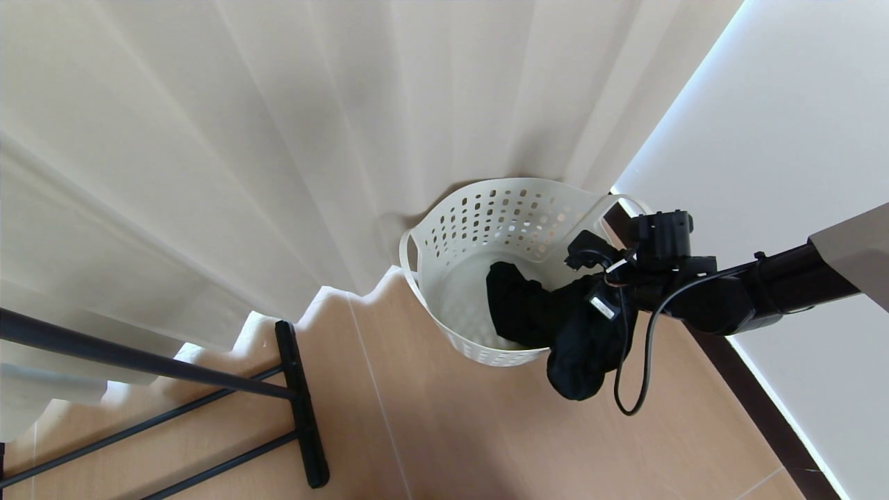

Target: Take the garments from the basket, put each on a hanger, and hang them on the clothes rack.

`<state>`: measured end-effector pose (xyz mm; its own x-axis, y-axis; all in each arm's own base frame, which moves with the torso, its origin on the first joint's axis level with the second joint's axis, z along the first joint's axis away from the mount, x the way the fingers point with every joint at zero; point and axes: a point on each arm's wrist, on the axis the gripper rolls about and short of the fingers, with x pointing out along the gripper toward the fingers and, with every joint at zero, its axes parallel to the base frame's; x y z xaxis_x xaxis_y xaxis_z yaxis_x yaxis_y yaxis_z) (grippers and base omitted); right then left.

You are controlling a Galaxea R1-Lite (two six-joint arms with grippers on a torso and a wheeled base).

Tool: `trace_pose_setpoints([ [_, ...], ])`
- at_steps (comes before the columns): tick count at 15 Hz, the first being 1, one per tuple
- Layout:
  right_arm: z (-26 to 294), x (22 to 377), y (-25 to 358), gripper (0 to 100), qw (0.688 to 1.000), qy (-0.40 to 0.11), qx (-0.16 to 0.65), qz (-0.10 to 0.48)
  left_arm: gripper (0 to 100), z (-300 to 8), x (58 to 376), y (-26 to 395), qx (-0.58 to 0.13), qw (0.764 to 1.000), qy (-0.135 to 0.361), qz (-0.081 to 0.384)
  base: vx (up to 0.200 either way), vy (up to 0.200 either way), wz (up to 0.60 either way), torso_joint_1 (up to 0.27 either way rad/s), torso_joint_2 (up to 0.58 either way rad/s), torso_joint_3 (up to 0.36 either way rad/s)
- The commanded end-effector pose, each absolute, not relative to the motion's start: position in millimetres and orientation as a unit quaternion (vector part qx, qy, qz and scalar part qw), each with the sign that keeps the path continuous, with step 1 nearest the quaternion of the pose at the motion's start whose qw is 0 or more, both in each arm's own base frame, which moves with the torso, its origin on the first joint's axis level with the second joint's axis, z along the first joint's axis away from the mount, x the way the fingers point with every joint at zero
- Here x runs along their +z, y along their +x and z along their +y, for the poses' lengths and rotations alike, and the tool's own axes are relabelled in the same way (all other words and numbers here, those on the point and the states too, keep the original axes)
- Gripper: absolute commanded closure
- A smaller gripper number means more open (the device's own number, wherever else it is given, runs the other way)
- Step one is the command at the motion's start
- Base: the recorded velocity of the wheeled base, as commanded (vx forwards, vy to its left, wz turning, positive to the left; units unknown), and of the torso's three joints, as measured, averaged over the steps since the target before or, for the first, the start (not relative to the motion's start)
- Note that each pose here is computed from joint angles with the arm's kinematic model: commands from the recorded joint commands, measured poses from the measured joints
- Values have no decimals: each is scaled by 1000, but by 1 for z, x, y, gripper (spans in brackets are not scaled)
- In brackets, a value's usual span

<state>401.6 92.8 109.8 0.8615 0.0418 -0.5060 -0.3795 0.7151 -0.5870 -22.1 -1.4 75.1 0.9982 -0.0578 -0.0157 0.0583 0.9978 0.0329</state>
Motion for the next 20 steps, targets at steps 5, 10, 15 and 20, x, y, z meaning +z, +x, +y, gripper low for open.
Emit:
trace_pose_setpoints([
  [5,99,129,384,100,906,-339,134,215,0,-1,75,-22,-28,999,17,8,0,0,0,0,0,0],
  [10,123,183,310,100,937,-280,166,123,0,-1,75,-22,-29,999,17,7,0,0,0,0,0,0],
  [15,133,232,195,100,944,-238,230,11,0,-1,75,-22,-29,999,17,7,0,0,0,0,0,0],
  [20,114,246,108,100,926,-206,308,-72,0,-1,75,-22,-29,999,19,8,0,0,0,0,0,0],
])
